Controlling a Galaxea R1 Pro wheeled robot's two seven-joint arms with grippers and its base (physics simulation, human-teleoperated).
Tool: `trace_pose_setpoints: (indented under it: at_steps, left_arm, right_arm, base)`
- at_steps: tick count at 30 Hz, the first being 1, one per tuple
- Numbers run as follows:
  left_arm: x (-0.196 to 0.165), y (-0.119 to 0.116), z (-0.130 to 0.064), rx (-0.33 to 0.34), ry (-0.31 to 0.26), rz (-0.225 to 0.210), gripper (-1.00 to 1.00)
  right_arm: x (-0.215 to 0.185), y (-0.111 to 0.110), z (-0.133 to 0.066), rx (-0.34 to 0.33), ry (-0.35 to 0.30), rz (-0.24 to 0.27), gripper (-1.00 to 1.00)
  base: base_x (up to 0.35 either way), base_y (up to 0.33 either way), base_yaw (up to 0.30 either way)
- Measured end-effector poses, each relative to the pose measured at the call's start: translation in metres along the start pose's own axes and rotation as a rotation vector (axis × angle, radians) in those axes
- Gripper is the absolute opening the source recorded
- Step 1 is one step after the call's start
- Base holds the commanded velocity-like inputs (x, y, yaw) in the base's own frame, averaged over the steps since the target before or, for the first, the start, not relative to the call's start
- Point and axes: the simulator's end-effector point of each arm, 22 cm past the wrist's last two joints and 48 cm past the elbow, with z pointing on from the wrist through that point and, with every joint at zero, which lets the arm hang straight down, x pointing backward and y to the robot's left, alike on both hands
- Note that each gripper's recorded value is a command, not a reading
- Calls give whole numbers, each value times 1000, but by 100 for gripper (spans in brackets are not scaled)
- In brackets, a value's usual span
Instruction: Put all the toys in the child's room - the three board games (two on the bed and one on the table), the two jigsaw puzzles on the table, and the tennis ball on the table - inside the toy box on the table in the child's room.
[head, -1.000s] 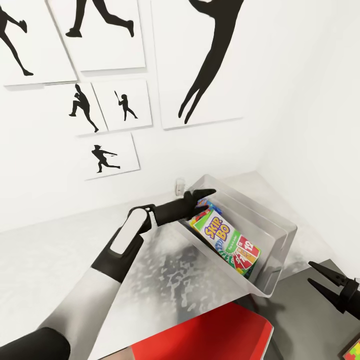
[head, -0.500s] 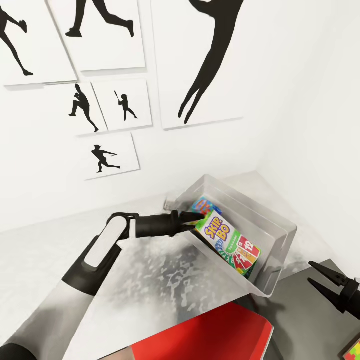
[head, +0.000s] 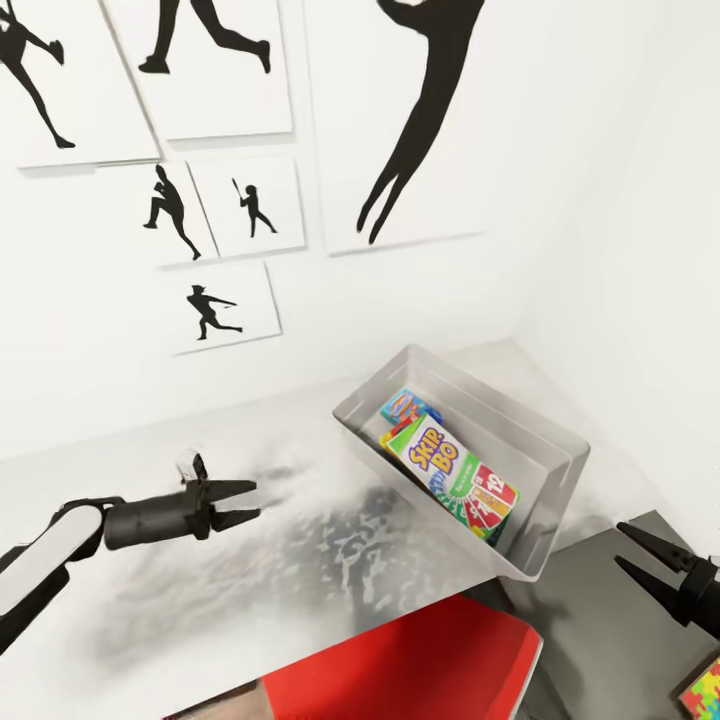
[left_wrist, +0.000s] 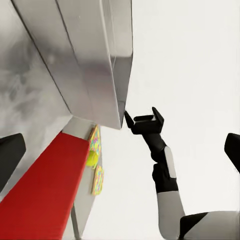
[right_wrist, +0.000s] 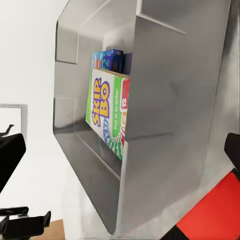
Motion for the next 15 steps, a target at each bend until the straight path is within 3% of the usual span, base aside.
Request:
trace_pose_setpoints:
  at_steps: [3, 7, 15]
  left_arm:
    - [1, 9, -24, 15, -37, -34, 100]
    - [-8, 10, -47, 36, -89, -43, 100]
    - [-14, 6, -57, 45, -116, -36, 100]
  right_arm:
    - [0, 0, 0, -1, -1, 0, 100]
    - [-1, 0, -1, -1, -2, -1, 100]
    - [-1, 3, -1, -6, -5, -3, 100]
  base:
    - [-127, 0, 0]
    - [-43, 0, 0]
    - [-27, 0, -39]
